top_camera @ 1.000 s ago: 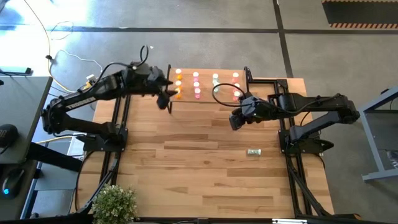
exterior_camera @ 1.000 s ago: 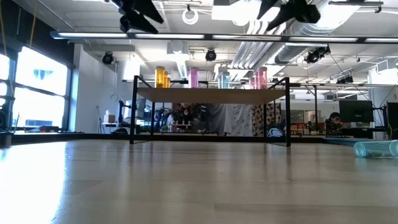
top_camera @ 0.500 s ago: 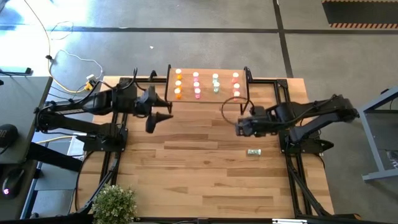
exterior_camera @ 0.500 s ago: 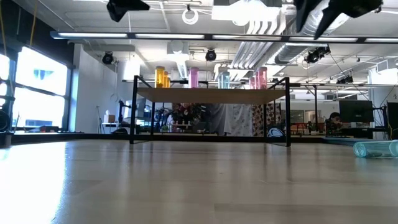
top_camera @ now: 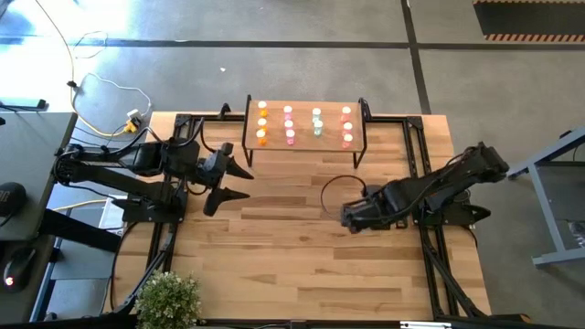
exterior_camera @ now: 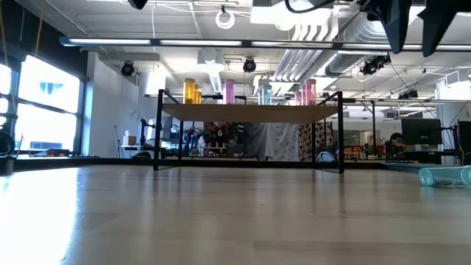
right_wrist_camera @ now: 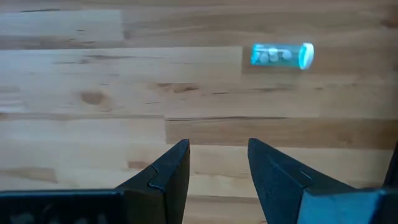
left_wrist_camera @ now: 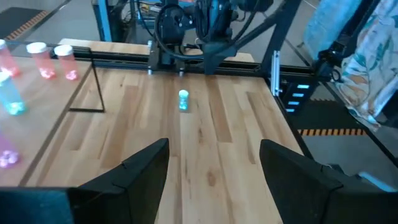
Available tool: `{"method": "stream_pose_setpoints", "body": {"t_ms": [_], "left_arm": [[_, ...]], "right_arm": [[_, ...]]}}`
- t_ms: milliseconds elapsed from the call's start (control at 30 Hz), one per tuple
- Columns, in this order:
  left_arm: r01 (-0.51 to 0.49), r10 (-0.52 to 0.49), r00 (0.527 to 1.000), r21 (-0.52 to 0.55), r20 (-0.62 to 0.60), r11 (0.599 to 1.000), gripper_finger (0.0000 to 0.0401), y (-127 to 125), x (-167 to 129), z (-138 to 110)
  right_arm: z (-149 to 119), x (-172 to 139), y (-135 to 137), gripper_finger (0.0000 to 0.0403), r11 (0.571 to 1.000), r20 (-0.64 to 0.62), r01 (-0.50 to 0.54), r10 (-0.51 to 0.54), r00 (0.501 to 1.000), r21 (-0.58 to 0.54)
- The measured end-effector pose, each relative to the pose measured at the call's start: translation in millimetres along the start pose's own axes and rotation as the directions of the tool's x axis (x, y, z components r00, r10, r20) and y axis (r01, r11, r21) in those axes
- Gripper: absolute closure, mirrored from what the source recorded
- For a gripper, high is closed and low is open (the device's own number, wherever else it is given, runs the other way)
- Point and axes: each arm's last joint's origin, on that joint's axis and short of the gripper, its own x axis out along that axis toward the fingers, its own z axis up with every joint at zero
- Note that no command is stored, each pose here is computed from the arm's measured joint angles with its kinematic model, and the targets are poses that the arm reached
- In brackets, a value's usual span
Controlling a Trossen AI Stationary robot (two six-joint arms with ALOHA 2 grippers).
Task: Pick and place medicine bottles onto shelf by color
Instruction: Put the blue medicine bottle on the shelf aligned with the other blue medicine bottles
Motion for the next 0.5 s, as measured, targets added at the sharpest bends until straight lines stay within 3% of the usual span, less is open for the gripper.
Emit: {"method": "stream_pose_setpoints", "body": {"t_ms": [300,500], "left_arm": [[0.034,-0.034,0.999,0.015,-0.006,0.999,0.0158,-7.3,0.5,-0.9],[0.034,-0.034,0.999,0.015,-0.007,0.999,0.0158,-7.5,0.7,-1.0]], "right_arm": [[-20.0,23.2,4.9,0.0249,0.995,0.002,0.098,-0.098,0.995,0.036],[-16.7,35.0,6.5,0.0249,0.989,0.14,0.146,-0.15,0.979,0.037]]}}
